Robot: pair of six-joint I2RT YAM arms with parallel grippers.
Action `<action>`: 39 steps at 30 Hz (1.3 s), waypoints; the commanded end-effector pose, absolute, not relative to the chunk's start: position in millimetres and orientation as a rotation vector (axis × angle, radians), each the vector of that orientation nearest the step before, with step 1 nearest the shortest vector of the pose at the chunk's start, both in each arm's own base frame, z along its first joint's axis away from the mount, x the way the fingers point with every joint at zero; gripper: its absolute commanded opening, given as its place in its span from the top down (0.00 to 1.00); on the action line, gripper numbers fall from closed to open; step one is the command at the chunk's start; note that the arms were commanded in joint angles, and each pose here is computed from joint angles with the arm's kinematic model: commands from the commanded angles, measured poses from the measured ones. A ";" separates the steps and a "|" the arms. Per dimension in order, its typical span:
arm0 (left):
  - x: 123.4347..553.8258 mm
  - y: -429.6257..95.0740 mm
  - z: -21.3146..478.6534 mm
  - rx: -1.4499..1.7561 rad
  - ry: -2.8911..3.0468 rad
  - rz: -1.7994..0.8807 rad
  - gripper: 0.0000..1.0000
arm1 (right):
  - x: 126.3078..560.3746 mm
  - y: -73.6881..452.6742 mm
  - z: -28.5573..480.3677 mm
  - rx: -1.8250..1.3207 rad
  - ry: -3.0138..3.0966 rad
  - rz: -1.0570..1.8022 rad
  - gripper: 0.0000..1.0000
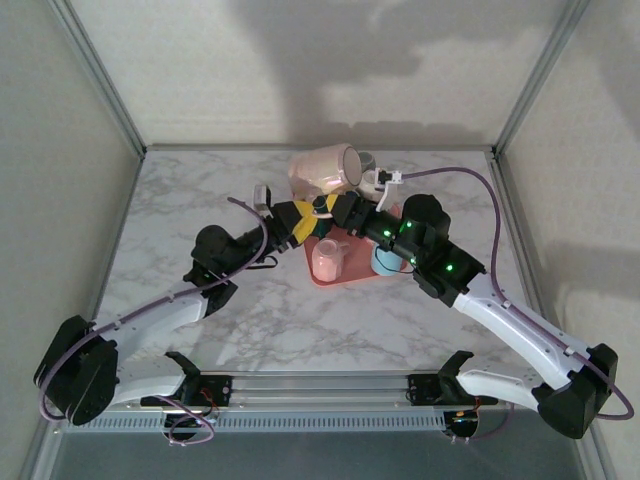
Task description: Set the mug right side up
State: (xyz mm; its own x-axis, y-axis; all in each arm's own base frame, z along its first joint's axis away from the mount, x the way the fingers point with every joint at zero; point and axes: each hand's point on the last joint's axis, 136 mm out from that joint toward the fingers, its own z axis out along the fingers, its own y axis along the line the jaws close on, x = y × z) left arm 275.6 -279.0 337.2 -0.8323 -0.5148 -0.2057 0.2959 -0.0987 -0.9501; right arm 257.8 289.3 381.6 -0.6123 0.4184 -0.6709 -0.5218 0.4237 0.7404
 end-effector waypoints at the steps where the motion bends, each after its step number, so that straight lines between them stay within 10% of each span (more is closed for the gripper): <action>1: 269.4 -278.3 374.1 -0.169 1.503 -2.030 0.38 | 245.1 278.6 448.0 -0.100 1.524 1.463 1.00; 26: 267.9 -271.5 399.9 -0.134 1.353 -2.046 0.71 | 246.1 300.7 424.0 -0.083 1.590 1.629 1.00; 33: 263.9 -273.0 408.3 -0.084 1.325 -2.052 1.00 | 247.7 299.6 419.2 -0.080 1.619 1.616 1.00; 39: 258.6 -266.3 419.1 -0.050 1.286 -1.989 1.00 | 257.8 289.6 409.1 -0.029 1.671 1.563 0.74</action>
State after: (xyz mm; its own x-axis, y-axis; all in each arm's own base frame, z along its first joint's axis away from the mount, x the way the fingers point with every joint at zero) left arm 281.5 -275.5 366.2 -0.7828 -0.5764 -0.2344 0.3923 -0.1648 -0.9049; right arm 256.5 301.6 384.4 -0.7002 0.4598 -0.5461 -0.4885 0.2492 0.8362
